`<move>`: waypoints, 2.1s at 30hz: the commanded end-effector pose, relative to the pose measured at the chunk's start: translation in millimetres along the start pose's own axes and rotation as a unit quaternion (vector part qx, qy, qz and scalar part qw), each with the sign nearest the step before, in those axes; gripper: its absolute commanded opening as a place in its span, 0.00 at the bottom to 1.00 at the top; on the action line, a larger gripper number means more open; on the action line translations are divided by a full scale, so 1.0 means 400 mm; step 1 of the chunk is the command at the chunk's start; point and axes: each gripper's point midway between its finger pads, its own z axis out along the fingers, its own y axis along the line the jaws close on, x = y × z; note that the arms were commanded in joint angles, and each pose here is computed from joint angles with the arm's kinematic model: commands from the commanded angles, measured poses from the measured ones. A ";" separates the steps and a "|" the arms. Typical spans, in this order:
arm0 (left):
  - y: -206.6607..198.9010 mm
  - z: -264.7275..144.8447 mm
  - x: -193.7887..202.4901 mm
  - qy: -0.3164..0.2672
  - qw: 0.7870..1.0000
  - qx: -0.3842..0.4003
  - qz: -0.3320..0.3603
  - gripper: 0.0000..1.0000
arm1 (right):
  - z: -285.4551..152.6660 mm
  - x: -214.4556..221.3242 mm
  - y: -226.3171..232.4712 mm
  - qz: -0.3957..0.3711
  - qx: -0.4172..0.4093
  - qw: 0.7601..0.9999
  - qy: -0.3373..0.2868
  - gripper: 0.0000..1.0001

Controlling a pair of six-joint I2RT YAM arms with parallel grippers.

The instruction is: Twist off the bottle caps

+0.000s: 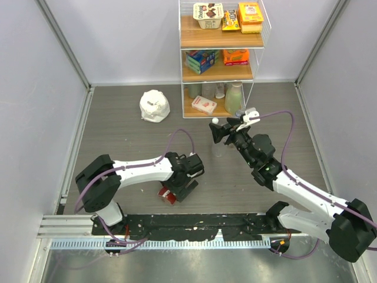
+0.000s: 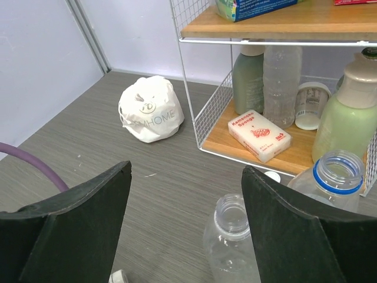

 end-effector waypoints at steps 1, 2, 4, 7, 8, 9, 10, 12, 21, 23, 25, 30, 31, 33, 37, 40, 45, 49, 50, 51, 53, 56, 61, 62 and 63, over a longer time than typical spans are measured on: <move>-0.002 -0.011 -0.047 -0.027 1.000 -0.006 -0.006 0.81 | -0.003 -0.098 0.027 0.016 -0.014 0.999 -0.040 0.80; -0.001 -0.011 -0.046 -0.027 1.000 -0.006 -0.007 0.74 | -0.006 -0.100 0.029 0.017 -0.016 0.999 -0.038 0.80; 0.000 -0.019 -0.052 -0.035 0.999 -0.007 -0.010 0.61 | -0.010 -0.111 0.032 0.020 -0.017 0.999 -0.037 0.81; 0.006 -0.041 -0.065 -0.055 0.998 -0.010 -0.015 0.52 | -0.013 -0.143 0.036 0.028 -0.017 0.999 -0.040 0.81; 0.011 -0.052 -0.071 -0.065 0.998 -0.012 -0.018 0.51 | -0.016 -0.147 0.039 0.030 -0.017 0.999 -0.035 0.81; 0.015 -0.066 -0.077 -0.076 0.997 -0.012 -0.021 0.49 | -0.013 -0.168 0.044 0.040 -0.017 0.998 -0.040 0.81; 0.020 -0.083 -0.084 -0.088 0.996 -0.013 -0.025 0.48 | -0.012 -0.155 0.040 0.042 -0.012 0.999 -0.024 0.82; 0.026 -0.125 -0.100 -0.116 0.993 -0.011 -0.030 0.46 | -0.007 -0.195 0.061 0.069 -0.019 0.997 -0.018 0.84; 0.056 -0.378 -0.177 -0.307 0.949 0.034 -0.068 0.42 | 0.009 -0.220 0.186 0.120 -0.123 0.984 0.047 0.85; 0.055 -0.424 -0.188 -0.341 0.936 0.050 -0.071 0.42 | 0.013 -0.213 0.204 0.137 -0.137 0.979 0.057 0.85; 0.059 -0.466 -0.198 -0.368 0.925 0.059 -0.075 0.42 | 0.013 -0.205 0.231 0.151 -0.163 0.972 0.072 0.85; 0.055 -0.528 -0.216 -0.406 0.907 0.079 -0.075 0.42 | 0.010 -0.196 0.298 0.184 -0.225 0.952 0.096 0.85; 0.052 -0.540 -0.219 -0.410 0.905 0.084 -0.075 0.42 | 0.010 -0.194 0.314 0.186 -0.240 0.947 0.103 0.85; 0.050 -0.552 -0.224 -0.414 0.903 0.088 -0.077 0.41 | 0.008 -0.187 0.338 0.186 -0.262 0.940 0.116 0.85; 0.047 -0.564 -0.230 -0.420 0.899 0.093 -0.079 0.40 | 0.002 -0.167 0.378 0.189 -0.292 0.927 0.137 0.79; 0.048 -0.573 -0.233 -0.425 0.896 0.096 -0.083 0.39 | 0.007 -0.143 0.392 0.191 -0.293 0.924 0.154 0.68; 0.043 -0.577 -0.234 -0.428 0.894 0.101 -0.083 0.42 | 0.014 -0.135 0.401 0.203 -0.296 0.919 0.165 0.25; 0.044 -0.574 -0.227 -0.428 0.894 0.103 -0.083 0.53 | 0.012 -0.144 0.405 0.204 -0.302 0.918 0.159 0.01; 0.045 -0.576 -0.224 -0.429 0.894 0.103 -0.084 0.57 | 0.010 -0.148 0.407 0.203 -0.305 0.917 0.155 0.01; 0.046 -0.576 -0.221 -0.429 0.894 0.104 -0.083 0.63 | 0.009 -0.148 0.404 0.203 -0.303 0.918 0.154 0.02; 0.051 -0.582 -0.216 -0.434 0.891 0.104 -0.086 0.75 | 0.009 -0.152 0.404 0.199 -0.304 0.920 0.148 0.02; 0.056 -0.593 -0.206 -0.445 0.884 0.108 -0.094 0.92 | 0.004 -0.171 0.399 0.190 -0.304 0.924 0.134 0.02; 0.065 -0.612 -0.190 -0.457 0.876 0.115 -0.107 1.00 | -0.023 -0.218 0.399 0.172 -0.319 0.927 0.095 0.01; 0.068 -0.617 -0.187 -0.462 0.872 0.118 -0.110 1.00 | -0.028 -0.216 0.401 0.166 -0.325 0.927 0.093 0.01; 0.066 -0.620 -0.187 -0.467 0.868 0.126 -0.110 0.99 | -0.037 -0.227 0.407 0.163 -0.336 0.923 0.088 0.02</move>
